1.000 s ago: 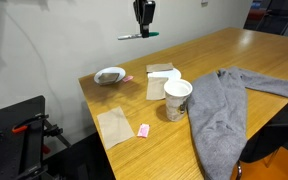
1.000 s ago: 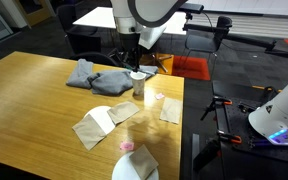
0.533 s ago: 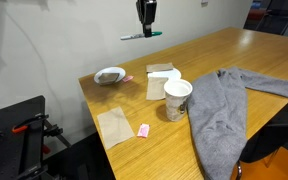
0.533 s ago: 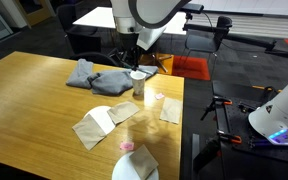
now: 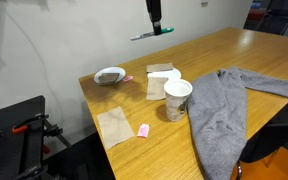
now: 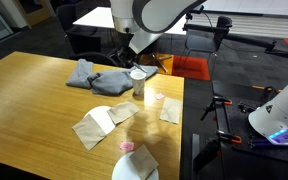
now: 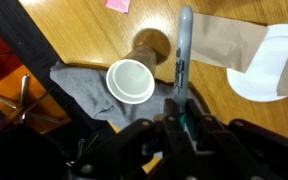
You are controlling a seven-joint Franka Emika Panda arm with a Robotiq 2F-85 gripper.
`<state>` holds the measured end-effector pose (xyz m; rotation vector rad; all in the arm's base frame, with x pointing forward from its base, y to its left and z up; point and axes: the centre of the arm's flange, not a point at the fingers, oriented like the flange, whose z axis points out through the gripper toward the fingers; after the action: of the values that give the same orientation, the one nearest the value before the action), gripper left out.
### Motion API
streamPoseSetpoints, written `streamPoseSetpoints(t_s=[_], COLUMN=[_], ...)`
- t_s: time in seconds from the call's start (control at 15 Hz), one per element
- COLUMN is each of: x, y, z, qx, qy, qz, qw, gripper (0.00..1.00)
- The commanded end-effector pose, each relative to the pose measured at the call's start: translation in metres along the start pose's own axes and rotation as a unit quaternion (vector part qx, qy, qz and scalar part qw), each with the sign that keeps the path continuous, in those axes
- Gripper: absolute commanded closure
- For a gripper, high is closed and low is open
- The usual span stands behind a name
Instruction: Pick up the pen and put it in the cup
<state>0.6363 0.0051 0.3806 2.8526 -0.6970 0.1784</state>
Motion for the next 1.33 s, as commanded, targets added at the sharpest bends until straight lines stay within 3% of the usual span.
streamPoseSetpoints(t_s=[0.0,0.27,0.6,0.87,1.27], x=[-0.001,0.002,-0.002,-0.007,-0.010], y=[0.003,0.004,-0.002,-0.008,-0.011], z=[0.003,0.011,0.029,0.039,0.050], qx=[-0.031,-0.072,-0.121,-0.142,-0.161], qy=[0.042,0.086,0.146,0.199,0.270], qz=[0.052,0.097,0.149,0.195,0.280], qw=[0.9973,0.9890,0.9705,0.9497,0.9068], gripper=[0.96,0.96,0.96,0.96,0.96])
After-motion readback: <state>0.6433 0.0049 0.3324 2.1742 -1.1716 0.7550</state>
